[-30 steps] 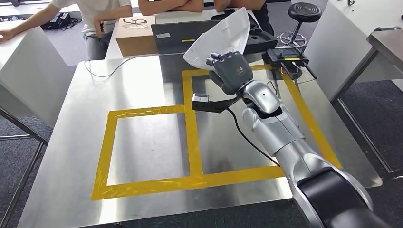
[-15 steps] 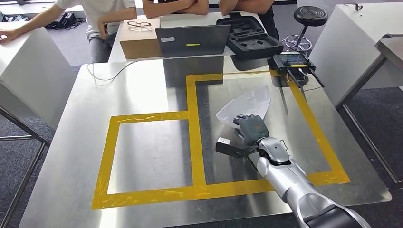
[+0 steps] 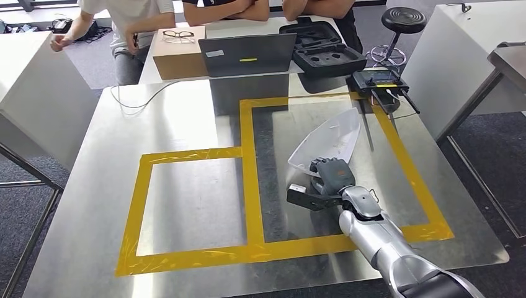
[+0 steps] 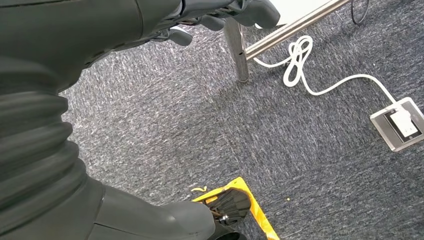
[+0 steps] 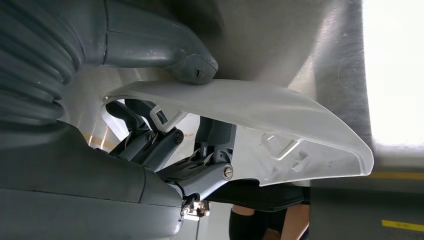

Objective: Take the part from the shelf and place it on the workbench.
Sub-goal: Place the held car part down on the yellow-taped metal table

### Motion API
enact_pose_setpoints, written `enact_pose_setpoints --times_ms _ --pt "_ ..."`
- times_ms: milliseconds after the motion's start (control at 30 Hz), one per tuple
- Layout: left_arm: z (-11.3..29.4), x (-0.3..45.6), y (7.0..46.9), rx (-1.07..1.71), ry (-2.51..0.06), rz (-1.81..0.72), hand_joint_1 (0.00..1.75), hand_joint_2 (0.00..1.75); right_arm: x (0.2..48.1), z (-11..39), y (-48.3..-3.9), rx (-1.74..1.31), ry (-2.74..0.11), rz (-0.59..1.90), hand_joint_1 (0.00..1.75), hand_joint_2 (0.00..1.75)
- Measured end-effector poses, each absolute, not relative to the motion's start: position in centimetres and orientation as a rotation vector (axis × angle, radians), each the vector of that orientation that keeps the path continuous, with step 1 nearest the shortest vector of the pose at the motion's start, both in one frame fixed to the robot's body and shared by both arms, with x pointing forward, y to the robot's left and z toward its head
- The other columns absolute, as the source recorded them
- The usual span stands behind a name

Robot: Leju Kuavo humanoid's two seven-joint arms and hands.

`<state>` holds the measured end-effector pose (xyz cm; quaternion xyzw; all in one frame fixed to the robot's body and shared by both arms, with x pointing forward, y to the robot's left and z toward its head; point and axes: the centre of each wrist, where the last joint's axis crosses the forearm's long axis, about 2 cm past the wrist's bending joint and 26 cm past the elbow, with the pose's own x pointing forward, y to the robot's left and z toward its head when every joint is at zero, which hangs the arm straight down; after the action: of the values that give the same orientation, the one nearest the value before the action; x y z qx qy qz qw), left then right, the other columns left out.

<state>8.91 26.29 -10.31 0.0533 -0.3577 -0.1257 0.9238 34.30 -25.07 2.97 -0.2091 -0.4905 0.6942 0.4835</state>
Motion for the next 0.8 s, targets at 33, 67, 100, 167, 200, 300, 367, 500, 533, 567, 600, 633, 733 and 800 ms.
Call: enact_pose_setpoints --times_ms 33,67,100,167,200,300,367,500,533,567,600,633,733,800 --pt "-10.31 8.90 26.29 0.109 -0.734 -0.258 0.00 1.75 34.29 2.95 -25.12 -0.510 -1.193 1.690 1.75 1.75" --pt "-10.31 8.91 26.29 0.109 -0.734 -0.258 0.00 1.75 34.28 2.93 -25.17 -0.510 -1.192 1.689 1.75 1.75" --pt "-10.31 8.91 26.29 0.109 -0.734 -0.258 0.00 1.75 34.27 2.91 -25.20 -0.510 -1.191 1.688 1.75 1.75" --pt "-10.31 8.91 26.29 0.109 -0.735 -0.259 0.00 1.75 34.25 2.88 -25.26 -0.510 -1.188 1.687 1.75 1.75" --pt "-10.31 8.91 26.29 0.109 -0.737 -0.261 0.00 1.75 34.24 2.87 -25.29 -0.510 -1.188 1.686 1.75 1.75" --pt "-10.30 8.92 26.29 0.110 -0.742 -0.266 0.00 1.75 34.18 2.81 -25.38 -0.511 -1.188 1.682 1.75 1.75" --pt "-10.30 8.93 26.29 0.111 -0.743 -0.267 0.00 1.75 34.13 2.77 -25.41 -0.514 -1.194 1.679 1.31 1.31" --pt "-10.30 8.93 26.31 0.118 -0.742 -0.272 0.00 1.75 33.98 2.64 -25.46 -0.518 -1.209 1.676 0.00 0.00" --pt "-10.30 8.93 26.31 0.121 -0.743 -0.273 0.00 1.75 33.90 2.58 -25.49 -0.520 -1.214 1.674 0.00 0.00" --pt "-10.30 8.94 26.32 0.123 -0.744 -0.274 0.00 1.31 33.84 2.53 -25.52 -0.524 -1.223 1.670 0.00 0.00" --pt "-10.30 8.94 26.32 0.124 -0.744 -0.274 0.00 0.87 33.81 2.51 -25.55 -0.530 -1.235 1.665 0.00 0.00" --pt "-10.29 8.95 26.32 0.125 -0.743 -0.272 0.00 0.44 33.81 2.53 -25.58 -0.537 -1.251 1.659 0.00 0.00" --pt "-10.29 8.97 26.33 0.129 -0.736 -0.266 0.00 0.00 34.05 2.81 -25.64 -0.567 -1.315 1.634 0.00 0.00" --pt "-10.28 8.99 26.34 0.136 -0.728 -0.262 0.00 0.00 34.56 3.37 -25.60 -0.595 -1.376 1.612 0.00 0.00"
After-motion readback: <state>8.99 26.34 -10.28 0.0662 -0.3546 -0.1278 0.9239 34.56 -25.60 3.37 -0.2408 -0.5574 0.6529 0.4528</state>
